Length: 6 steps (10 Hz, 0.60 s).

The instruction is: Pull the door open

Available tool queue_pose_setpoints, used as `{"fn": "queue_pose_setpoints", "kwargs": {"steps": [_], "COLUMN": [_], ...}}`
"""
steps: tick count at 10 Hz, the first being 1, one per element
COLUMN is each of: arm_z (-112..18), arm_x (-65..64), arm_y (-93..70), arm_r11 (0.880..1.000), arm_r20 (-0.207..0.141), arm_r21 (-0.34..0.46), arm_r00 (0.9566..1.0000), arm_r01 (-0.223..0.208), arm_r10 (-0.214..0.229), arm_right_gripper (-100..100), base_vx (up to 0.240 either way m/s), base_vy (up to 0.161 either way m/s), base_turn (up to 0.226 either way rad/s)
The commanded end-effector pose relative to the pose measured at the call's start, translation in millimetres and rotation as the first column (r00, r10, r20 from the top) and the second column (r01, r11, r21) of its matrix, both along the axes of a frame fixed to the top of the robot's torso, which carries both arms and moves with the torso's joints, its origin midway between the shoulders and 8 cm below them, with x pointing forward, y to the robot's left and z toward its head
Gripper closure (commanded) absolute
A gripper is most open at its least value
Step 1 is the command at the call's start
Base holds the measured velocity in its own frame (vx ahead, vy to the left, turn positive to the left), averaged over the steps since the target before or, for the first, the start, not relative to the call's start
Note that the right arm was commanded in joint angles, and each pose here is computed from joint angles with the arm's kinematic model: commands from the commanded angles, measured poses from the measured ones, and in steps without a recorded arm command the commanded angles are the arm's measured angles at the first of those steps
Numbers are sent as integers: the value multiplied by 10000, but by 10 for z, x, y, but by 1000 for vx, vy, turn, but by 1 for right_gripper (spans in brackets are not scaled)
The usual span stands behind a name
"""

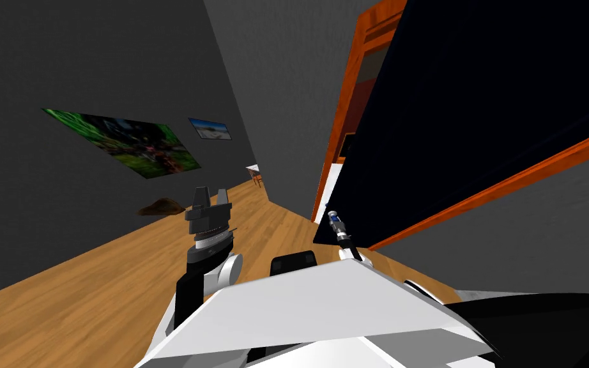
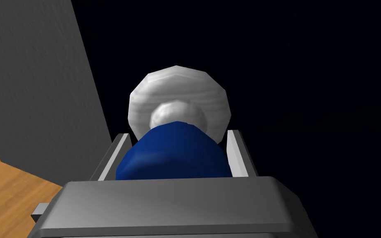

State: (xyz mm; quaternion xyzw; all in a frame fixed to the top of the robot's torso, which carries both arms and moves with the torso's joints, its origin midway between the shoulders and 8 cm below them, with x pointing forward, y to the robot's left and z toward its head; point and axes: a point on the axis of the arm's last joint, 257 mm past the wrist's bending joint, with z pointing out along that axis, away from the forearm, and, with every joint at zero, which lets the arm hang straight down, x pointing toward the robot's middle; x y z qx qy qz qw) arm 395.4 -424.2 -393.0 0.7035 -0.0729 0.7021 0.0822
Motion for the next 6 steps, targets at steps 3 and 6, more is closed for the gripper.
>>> {"fn": "queue_pose_setpoints", "kwargs": {"steps": [3,6], "arm_z": [12,-12], "arm_x": [-60,-146], "arm_y": [72,89], "arm_r11": [9981,9963], "arm_r20": [34,-40], "arm_r21": [128,105], "arm_r00": [9981,9963], "arm_r01": [-610,-854], "arm_r10": [610,855], "arm_right_gripper": [100,100], "base_vx": [-248,-178], "base_vy": [-42,-18], "base_turn": [117,89]}}
